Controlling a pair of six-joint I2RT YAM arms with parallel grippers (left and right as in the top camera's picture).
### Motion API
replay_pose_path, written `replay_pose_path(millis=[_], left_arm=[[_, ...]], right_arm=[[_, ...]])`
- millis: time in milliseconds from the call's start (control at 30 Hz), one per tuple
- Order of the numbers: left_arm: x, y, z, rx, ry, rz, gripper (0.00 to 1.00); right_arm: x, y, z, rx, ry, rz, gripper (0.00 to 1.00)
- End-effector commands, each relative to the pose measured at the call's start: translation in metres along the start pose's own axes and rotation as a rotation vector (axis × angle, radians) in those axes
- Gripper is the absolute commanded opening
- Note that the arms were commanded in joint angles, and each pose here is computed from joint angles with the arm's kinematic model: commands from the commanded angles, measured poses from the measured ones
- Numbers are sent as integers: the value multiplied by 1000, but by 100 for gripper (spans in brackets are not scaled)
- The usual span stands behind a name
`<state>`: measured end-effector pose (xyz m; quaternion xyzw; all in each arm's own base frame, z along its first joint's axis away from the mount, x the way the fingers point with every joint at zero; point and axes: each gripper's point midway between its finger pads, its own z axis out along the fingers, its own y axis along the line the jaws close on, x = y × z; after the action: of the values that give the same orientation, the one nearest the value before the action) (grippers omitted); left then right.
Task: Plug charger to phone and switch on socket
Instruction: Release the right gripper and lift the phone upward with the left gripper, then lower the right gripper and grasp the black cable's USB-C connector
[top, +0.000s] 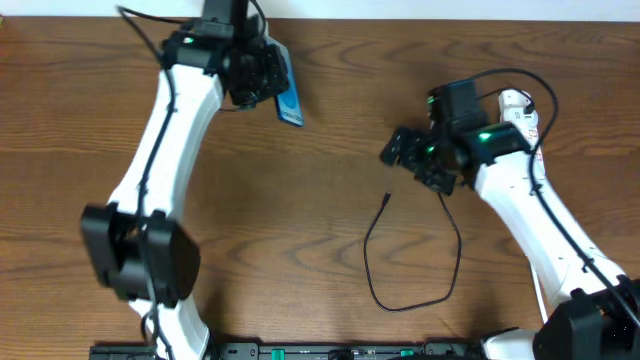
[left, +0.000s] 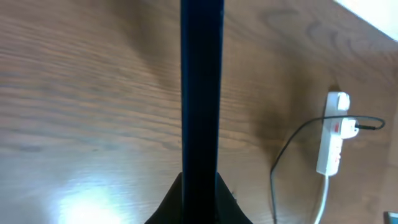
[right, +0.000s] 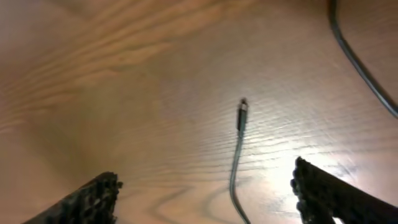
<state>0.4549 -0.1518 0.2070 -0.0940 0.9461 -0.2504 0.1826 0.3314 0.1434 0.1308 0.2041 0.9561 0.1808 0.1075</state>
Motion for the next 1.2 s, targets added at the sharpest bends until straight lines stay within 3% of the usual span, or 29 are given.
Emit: replay_pose_path(millis=[0,300,633,1033,1167], left_arm=[[-7,16,-13,-109,-56,21,7],[0,30,-13,-171,-33,7,7],[1,29,-13,-171,-32,7,8],[1,30,-12,-171,-32,7,7],[2,30,-12,-173,-30,6,7]], right_arm=[[0,-21,11,157,-90,34,79],[20,-40,58,268,18,70,61],[42,-57,97,314,184,1,69],[50,-56,104,288,232,24,49],[55,-55,110,290,252,20,47]])
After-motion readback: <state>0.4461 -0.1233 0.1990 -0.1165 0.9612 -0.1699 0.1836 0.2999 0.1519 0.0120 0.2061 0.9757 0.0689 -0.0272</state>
